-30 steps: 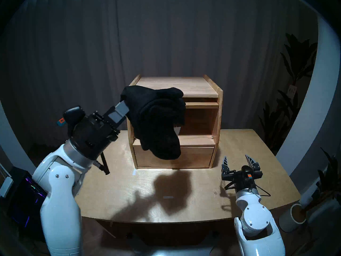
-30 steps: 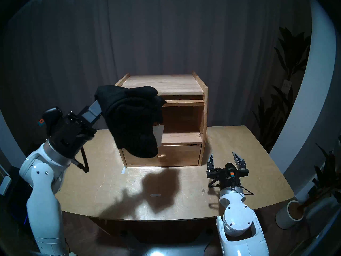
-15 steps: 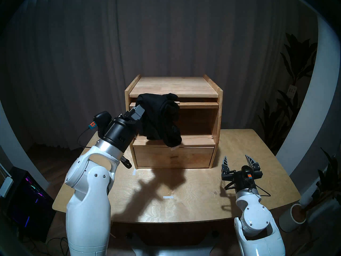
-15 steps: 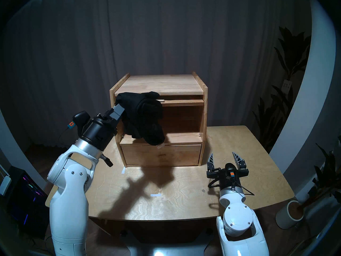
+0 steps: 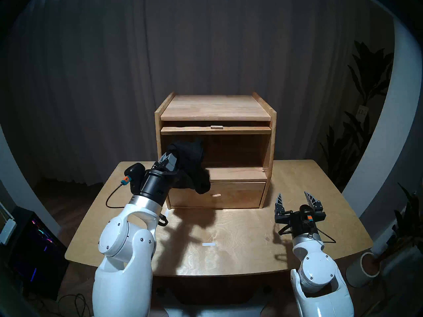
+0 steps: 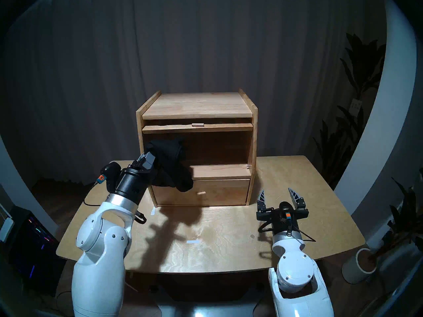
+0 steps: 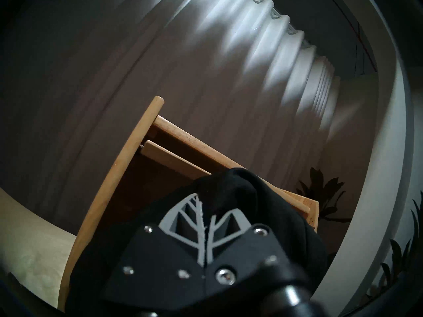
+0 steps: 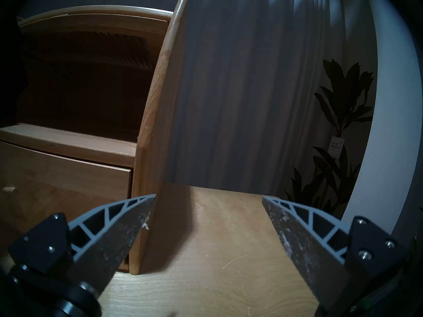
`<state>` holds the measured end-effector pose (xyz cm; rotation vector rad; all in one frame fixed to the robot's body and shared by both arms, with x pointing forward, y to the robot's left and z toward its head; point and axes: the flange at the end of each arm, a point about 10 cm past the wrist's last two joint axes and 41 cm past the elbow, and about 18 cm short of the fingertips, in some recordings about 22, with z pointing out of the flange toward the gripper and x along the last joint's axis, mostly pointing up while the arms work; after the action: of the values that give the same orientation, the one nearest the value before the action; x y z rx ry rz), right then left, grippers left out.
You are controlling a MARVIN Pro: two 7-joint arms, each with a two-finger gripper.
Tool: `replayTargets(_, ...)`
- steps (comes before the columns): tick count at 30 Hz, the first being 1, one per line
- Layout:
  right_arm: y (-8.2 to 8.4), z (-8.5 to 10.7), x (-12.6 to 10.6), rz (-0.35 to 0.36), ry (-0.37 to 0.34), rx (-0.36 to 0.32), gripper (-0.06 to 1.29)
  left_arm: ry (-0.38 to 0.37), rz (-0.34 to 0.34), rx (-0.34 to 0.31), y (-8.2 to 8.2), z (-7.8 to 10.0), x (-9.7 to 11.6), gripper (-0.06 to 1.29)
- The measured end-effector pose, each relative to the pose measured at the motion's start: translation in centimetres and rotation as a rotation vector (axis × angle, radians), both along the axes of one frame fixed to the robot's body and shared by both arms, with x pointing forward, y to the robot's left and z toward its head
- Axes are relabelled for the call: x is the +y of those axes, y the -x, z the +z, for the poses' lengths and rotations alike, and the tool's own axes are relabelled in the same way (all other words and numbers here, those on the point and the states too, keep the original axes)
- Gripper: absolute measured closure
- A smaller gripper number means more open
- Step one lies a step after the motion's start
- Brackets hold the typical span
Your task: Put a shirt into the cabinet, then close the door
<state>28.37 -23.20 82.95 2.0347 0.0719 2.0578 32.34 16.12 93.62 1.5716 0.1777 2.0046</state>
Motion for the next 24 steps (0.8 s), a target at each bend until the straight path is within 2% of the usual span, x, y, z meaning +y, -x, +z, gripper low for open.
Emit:
replayTargets(4,0.0,0.0,0.0,0.0,0.0,-0.001,0.0,-0.043,-0.005,-0.047,0.4,0.5,-1.8,1.26)
replayTargets(12,0.0,0.2,0.0,0.0,0.0,-0.003,0.0,-0.207,-0.008,-0.194,1.3,1.7,-5.5,1.26)
replayTargets(13,0.0,0.2,0.0,0.0,0.0,-0.004,0.0,-0.261,-0.001,-0.235,1.1,1.5,-6.2,1.26)
replayTargets(18,0.0,0.2,0.0,0.0,0.0,-0.004,0.0,-0.417,0.013,-0.281,0.1,0.3,-7.0,1.26)
replayTargets(21,0.1,0.2,0.0,0.0,0.0,-0.004,0.0,-0.511,0.022,-0.309,-0.6,0.4,-7.3,1.26)
replayTargets(24,0.1,0.2,0.0,0.0,0.0,-0.004,0.0,-0.567,0.03,-0.32,-1.1,0.9,-7.6,1.26)
